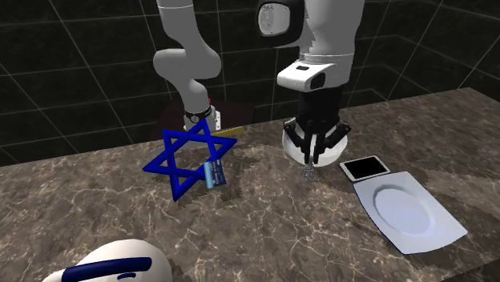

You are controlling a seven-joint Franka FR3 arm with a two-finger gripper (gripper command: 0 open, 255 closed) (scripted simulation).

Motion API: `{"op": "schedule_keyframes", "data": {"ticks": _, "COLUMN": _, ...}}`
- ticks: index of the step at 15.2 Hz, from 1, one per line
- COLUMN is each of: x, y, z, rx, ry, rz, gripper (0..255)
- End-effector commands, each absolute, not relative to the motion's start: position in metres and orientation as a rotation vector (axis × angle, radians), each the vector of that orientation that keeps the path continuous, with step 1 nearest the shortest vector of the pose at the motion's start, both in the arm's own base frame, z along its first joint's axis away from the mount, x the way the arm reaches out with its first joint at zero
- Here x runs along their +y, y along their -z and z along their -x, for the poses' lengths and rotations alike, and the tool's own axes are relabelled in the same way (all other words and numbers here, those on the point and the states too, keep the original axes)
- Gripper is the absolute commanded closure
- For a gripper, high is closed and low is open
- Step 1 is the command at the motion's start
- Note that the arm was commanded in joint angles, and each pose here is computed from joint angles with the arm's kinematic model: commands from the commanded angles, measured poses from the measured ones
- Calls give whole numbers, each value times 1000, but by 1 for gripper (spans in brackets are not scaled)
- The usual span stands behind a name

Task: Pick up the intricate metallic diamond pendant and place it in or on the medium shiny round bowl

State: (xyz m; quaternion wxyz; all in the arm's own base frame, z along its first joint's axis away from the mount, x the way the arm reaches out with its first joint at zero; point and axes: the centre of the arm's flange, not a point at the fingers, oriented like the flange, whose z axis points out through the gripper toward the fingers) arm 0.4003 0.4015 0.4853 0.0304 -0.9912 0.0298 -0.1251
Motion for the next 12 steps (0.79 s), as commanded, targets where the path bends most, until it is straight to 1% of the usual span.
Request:
{"op": "schedule_keyframes", "data": {"ticks": 1, "x": 401, "y": -498, "z": -400, "rx": 92, "ry": 385, "rz": 3055, "gripper": 255}}
{"op": "schedule_keyframes", "data": {"ticks": 12, "x": 401, "y": -556, "z": -400, "rx": 92, "ry": 385, "rz": 3055, "gripper": 255}}
